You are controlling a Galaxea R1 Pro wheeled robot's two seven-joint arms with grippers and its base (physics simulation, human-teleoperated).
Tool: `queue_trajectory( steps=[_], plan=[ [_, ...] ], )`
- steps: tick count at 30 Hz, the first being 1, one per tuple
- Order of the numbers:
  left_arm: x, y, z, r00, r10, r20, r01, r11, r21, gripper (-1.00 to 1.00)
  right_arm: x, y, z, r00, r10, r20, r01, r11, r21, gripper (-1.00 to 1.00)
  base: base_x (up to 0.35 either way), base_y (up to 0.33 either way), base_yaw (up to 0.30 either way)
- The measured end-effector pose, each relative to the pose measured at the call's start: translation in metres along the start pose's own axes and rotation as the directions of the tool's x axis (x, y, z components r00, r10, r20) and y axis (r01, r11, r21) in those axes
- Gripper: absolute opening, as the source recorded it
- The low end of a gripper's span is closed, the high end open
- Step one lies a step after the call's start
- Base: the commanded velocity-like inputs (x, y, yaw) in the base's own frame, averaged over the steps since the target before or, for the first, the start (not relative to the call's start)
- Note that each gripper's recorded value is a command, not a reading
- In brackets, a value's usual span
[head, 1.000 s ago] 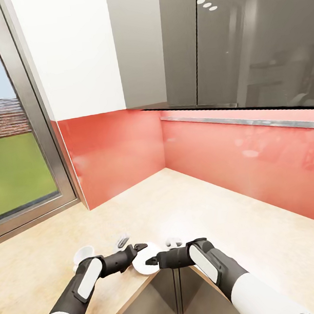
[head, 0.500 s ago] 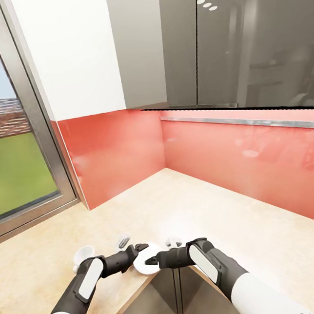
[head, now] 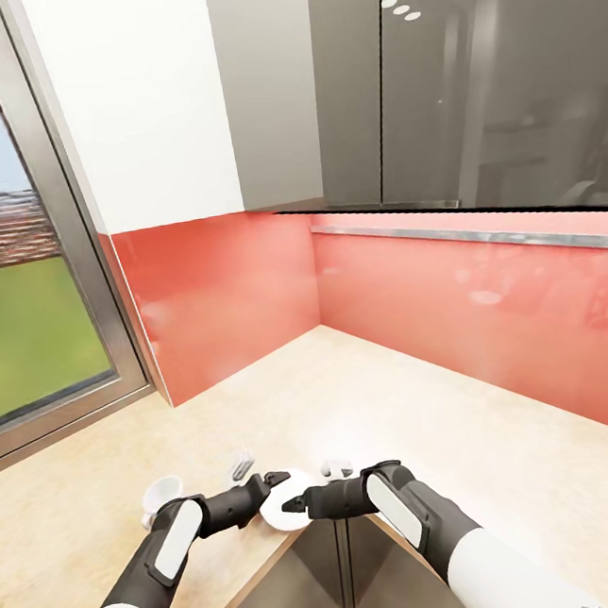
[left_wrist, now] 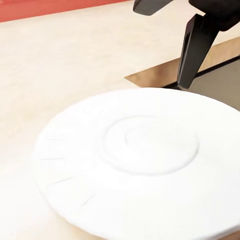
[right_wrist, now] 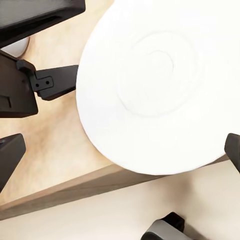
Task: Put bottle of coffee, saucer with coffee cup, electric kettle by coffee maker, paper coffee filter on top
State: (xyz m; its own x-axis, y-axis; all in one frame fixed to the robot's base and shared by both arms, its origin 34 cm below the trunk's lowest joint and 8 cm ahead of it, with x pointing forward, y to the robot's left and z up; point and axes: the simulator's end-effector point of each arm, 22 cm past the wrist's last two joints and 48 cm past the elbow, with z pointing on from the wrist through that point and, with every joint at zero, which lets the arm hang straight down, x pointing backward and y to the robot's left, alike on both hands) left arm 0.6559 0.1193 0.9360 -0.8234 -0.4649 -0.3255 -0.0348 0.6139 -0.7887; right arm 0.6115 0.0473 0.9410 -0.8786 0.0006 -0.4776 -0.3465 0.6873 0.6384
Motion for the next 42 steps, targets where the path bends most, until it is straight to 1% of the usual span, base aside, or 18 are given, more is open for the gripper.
queue_trajectory(
  steps=[11,17,35,36,42],
  plan=[
    [-0.0002,0.0007,0.0,1.0,-0.001,0.001,0.001,1.0,-0.002,1.0,-0.0002,0.0007,0.0002,1.0,0.0,0.001,0.0,1.0,-0.001,1.0,0.0,0.0,0.0],
    [0.0,0.0008,0.0001,1.0,0.001,0.001,-0.001,1.0,-0.003,1.0,-0.0056,0.0008,0.0003,1.0,-0.009,0.026,0.009,1.0,0.0,1.0,0.0,0.0,0.0],
    [0.0024,-0.0014,0.0017,1.0,0.002,-0.005,-0.002,1.0,0.0,1.0,-0.006,0.001,0.0003,1.0,-0.01,0.027,0.01,1.0,-0.001,1.0,0.0,0.0,0.0],
    [0.0028,-0.0019,0.0021,1.0,0.001,-0.005,-0.001,1.0,0.001,-1.0,-0.006,0.001,0.0003,1.0,-0.009,0.027,0.01,1.0,-0.001,1.0,0.0,0.0,0.0],
    [0.0037,-0.0023,0.0025,1.0,-0.003,-0.008,0.003,1.0,0.002,-1.0,-0.0062,0.0007,0.0002,1.0,-0.008,0.028,0.008,1.0,-0.001,1.0,0.0,0.0,0.0]
  ],
)
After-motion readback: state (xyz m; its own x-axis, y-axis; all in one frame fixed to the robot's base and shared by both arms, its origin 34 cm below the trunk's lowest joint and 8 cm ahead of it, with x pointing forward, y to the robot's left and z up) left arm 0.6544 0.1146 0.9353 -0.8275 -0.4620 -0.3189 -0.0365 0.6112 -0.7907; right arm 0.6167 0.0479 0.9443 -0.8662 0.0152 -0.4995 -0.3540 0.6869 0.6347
